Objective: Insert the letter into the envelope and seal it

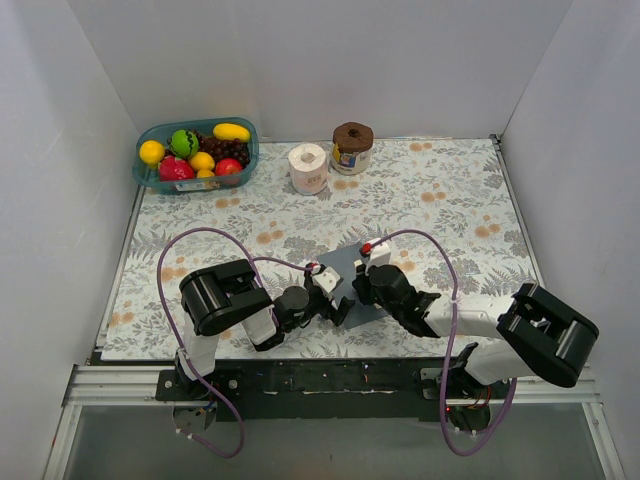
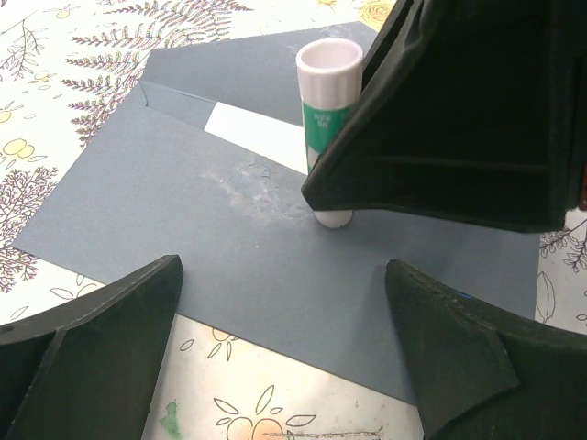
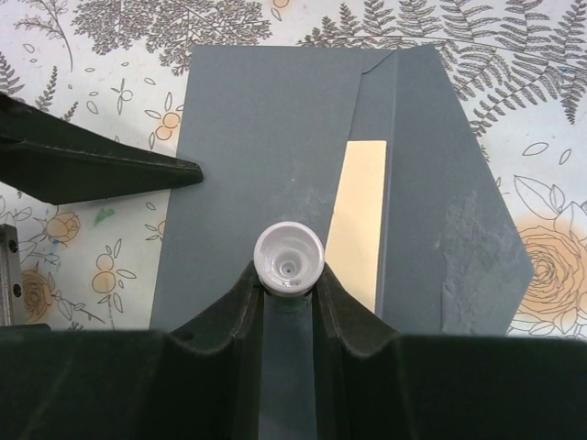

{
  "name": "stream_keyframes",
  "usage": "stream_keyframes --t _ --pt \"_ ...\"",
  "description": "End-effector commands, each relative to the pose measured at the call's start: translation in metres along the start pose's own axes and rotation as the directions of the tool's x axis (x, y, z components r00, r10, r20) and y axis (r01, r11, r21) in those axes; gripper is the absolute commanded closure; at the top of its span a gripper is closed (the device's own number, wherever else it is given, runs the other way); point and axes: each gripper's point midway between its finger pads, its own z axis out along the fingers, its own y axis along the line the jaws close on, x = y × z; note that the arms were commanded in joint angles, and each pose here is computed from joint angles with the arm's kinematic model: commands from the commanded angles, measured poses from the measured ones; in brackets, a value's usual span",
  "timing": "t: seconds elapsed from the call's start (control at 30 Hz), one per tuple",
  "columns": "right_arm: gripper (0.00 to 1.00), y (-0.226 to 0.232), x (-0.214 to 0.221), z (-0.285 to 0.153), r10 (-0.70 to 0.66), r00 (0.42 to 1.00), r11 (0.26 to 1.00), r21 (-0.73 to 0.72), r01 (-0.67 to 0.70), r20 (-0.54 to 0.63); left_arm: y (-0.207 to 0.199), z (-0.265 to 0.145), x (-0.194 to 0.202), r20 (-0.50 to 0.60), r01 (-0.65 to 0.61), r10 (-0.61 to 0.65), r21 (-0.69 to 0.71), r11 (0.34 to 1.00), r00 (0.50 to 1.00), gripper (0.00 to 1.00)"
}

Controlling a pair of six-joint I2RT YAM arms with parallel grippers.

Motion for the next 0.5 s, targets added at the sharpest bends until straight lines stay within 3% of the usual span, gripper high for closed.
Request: stream_keyframes --t 0.0,0.17,0.47 --pt "0.99 -0.002 0.075 -0.016 -0.093 0.963 0.996 -0.034 0.088 -0.251 0.01 -0.052 0.123 -0.446 -0.028 0.017 -0.019 0.999 0.895 0.09" --pt "0.99 -0.008 0.081 -0.017 -0.073 0.959 0.997 0.008 0.078 -0.273 0.011 -0.053 0.122 -0.445 -0.029 0.017 -0.022 0.999 0.896 0.09" --pt "0.99 -0.044 0.093 -0.034 0.058 0.945 0.967 0.252 0.027 -0.323 0.011 -0.051 0.123 -0.448 -0.033 0.02 -0.02 0.999 0.894 0.09"
